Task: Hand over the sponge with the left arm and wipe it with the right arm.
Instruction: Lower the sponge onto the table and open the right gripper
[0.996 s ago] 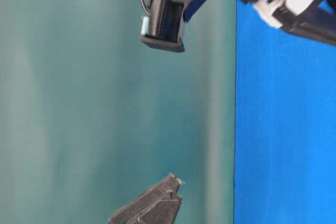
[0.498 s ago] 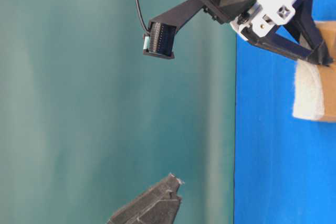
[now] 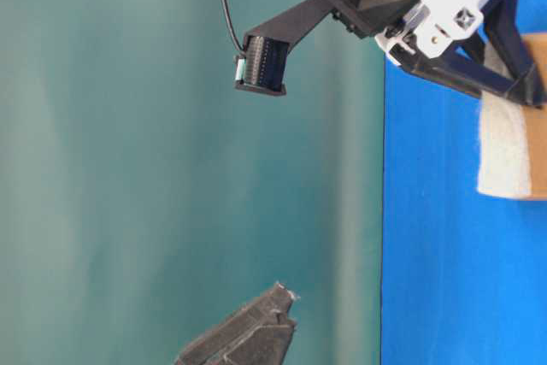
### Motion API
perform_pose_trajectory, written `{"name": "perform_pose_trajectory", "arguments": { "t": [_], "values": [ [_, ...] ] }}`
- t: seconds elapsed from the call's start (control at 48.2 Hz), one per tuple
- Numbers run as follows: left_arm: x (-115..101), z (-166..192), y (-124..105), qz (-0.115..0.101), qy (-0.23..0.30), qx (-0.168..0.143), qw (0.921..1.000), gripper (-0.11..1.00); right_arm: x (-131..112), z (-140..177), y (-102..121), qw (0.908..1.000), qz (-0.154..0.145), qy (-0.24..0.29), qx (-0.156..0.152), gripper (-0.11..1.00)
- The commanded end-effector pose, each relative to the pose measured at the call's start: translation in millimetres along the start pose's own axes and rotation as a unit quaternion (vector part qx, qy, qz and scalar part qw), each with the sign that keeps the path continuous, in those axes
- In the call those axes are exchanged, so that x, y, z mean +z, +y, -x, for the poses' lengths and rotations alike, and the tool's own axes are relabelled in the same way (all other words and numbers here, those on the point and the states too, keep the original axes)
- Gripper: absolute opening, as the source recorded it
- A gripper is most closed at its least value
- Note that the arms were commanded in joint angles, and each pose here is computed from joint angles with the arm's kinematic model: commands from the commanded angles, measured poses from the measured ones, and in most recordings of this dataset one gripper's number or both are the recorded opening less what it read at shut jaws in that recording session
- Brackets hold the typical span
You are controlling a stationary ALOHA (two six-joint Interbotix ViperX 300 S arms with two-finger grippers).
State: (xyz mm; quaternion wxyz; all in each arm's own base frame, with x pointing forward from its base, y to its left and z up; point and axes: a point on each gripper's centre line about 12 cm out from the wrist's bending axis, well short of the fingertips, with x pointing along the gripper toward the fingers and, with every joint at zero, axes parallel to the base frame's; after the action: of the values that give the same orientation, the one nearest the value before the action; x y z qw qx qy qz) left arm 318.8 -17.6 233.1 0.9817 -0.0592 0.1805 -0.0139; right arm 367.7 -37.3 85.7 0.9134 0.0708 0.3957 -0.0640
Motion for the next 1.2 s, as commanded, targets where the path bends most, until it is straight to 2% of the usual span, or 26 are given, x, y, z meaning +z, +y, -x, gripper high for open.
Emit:
{"name": "perform_pose_trajectory", "arguments": {
  "t": [0.0, 0.083, 0.291, 0.477, 0.892, 1.183],
  "values": [
    [8.8, 1.0, -2.1, -0.001, -0.016, -0.003, 0.9999, 0.88, 11.6, 5.8, 1.4, 0.9998, 0.004, -0.019, 0.002, 0.64],
    [8.8, 1.0, -2.1, -0.002, -0.016, -0.003, 0.9999, 0.88, 11.7, 5.8, 0.8, 0.9998, 0.002, -0.019, 0.002, 0.74],
    [8.8, 1.0, -2.1, -0.003, -0.016, -0.003, 0.9999, 0.88, 13.1, 6.6, 1.0, 0.9998, 0.003, -0.021, 0.002, 0.74],
    [8.4, 1.0, -2.1, -0.002, -0.014, -0.003, 0.9999, 0.88, 25.9, 21.4, 3.4, 0.9991, 0.003, -0.042, 0.005, 0.74],
    [6.8, 1.9, -1.9, -0.004, -0.011, -0.003, 0.9999, 0.88, 55.4, 75.4, 13.2, 0.9974, 0.016, -0.070, 0.008, 0.74],
    [7.2, 2.2, -2.0, -0.003, -0.012, -0.003, 0.9999, 0.88, 74.3, 122.8, 23.7, 0.9914, 0.027, -0.126, 0.022, 0.74]
  ]
}}
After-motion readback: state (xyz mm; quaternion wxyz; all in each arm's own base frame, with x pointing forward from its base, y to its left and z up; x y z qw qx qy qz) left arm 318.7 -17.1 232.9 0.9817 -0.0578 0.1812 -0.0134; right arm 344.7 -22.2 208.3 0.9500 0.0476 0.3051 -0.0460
